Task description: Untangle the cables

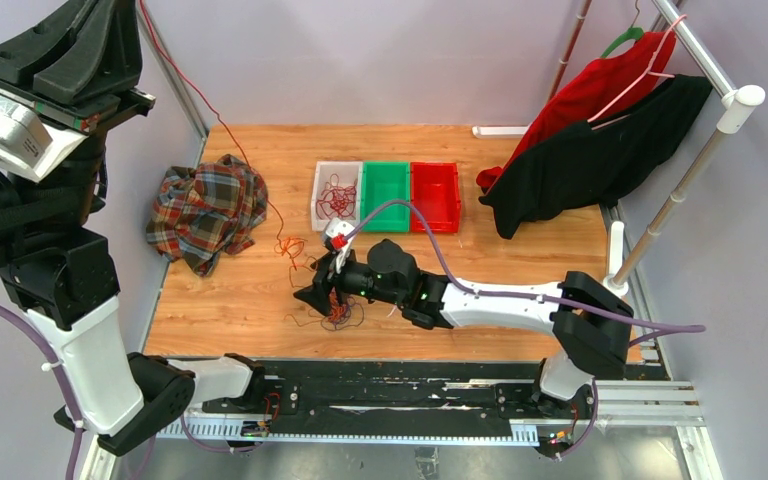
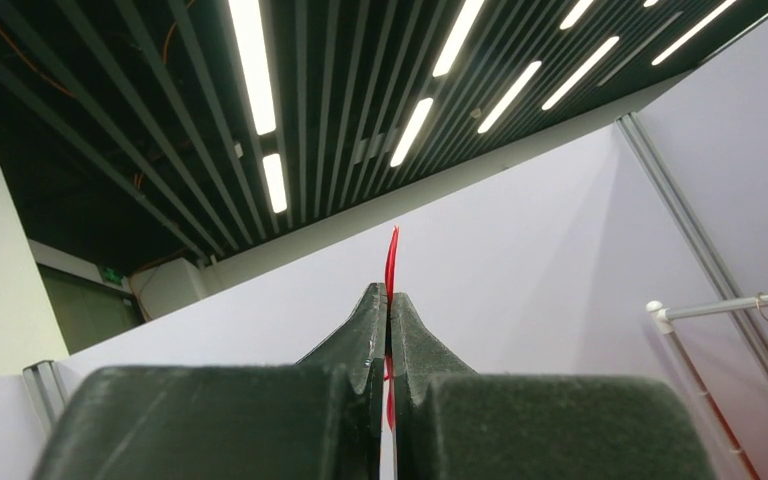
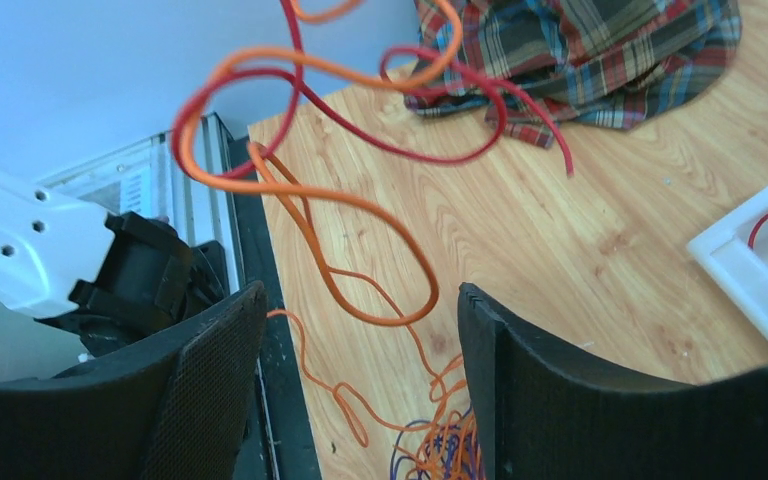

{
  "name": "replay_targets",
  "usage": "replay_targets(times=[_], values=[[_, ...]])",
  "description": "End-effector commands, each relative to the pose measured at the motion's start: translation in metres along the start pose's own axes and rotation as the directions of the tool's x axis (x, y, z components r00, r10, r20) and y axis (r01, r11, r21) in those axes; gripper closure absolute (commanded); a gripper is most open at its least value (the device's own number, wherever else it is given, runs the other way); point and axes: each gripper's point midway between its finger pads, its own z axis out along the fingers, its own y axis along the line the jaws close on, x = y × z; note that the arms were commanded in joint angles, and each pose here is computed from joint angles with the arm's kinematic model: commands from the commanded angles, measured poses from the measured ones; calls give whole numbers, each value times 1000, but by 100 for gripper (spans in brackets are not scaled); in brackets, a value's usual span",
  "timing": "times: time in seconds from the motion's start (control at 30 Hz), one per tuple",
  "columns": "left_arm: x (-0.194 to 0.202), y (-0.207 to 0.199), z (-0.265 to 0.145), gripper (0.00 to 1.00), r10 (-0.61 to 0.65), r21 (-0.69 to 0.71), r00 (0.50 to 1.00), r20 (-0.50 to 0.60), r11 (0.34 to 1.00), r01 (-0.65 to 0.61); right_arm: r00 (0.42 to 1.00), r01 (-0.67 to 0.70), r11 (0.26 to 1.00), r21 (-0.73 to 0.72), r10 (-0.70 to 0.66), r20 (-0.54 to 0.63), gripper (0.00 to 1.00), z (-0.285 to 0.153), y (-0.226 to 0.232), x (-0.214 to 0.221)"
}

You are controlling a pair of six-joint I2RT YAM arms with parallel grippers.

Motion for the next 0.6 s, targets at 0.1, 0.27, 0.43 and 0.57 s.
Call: replay_targets(times=[0.1,0.27,0.43,0.57], values=[[-5,0,0,100,5,6,1000,16,1000,-5,994,3,999,-40,2,112,34,12,14,-40],[-5,1,2,100,10,4,1000,17,1000,-10,990,-29,998,-57,36,136,37,28,16,-46],[-6,2,2,100,17,-2,1000,18,1000,-17,989,-68,997,-24,70,130,61,38,8,-39],[-9,5,1,100,35,-13,999,21,999,-34,988,-102,995,10,100,116,95,32,-1,-27]])
